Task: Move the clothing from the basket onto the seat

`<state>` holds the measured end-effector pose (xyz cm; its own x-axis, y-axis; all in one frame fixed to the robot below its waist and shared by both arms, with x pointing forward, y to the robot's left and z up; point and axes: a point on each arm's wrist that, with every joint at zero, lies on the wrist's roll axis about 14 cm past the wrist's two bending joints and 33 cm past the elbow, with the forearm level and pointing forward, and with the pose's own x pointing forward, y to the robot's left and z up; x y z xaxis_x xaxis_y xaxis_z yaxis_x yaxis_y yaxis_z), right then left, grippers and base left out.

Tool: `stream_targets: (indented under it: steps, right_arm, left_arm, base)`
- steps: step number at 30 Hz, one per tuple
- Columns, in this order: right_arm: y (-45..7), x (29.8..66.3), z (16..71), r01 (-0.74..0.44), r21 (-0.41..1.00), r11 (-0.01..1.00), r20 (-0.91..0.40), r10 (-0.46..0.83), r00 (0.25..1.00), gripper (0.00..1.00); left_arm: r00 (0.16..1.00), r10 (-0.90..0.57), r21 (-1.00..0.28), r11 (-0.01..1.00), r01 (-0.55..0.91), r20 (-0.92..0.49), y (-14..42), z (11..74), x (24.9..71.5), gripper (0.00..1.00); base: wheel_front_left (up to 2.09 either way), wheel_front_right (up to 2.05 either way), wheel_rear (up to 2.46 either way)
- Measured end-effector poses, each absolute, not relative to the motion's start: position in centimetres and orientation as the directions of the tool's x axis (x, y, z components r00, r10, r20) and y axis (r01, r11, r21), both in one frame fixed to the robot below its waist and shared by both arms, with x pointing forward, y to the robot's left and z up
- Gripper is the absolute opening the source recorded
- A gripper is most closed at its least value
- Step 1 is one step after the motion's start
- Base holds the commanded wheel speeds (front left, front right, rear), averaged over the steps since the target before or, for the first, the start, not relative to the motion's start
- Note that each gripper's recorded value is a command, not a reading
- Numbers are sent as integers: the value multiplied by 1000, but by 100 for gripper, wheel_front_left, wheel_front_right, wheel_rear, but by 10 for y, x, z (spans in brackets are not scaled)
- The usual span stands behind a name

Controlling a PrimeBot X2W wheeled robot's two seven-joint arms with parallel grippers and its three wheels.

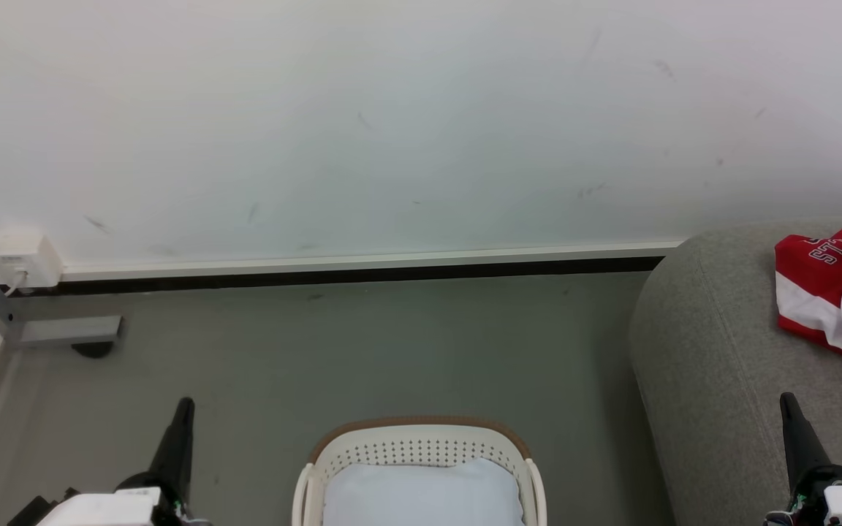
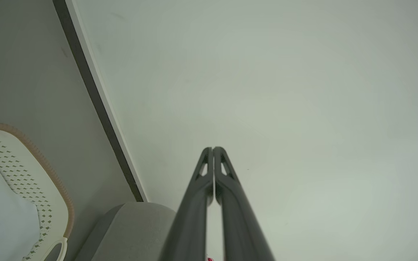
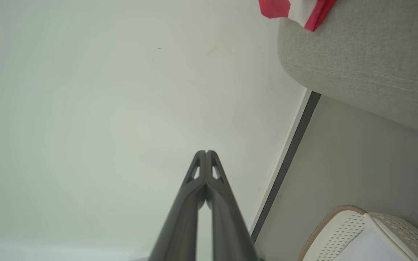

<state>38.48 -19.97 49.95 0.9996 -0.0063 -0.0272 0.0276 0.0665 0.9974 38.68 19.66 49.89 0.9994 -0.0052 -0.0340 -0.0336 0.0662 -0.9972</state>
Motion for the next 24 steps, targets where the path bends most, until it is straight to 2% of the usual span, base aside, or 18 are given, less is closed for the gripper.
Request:
stream_targets:
  steps: [11,24]
  right_arm:
    - [-199,387,503,11,1000,-6,-11,1,1000,0]
    - [-199,387,504,10,1000,-6,-10,1,1000,0]
  left_arm:
    - [1000,-1,-1000,2,-12,-12,200,504,388,0]
    - [1000,-1,-1000,2,-10,-10,200,504,388,0]
  base:
    - [0,0,0]
    - [0,0,0]
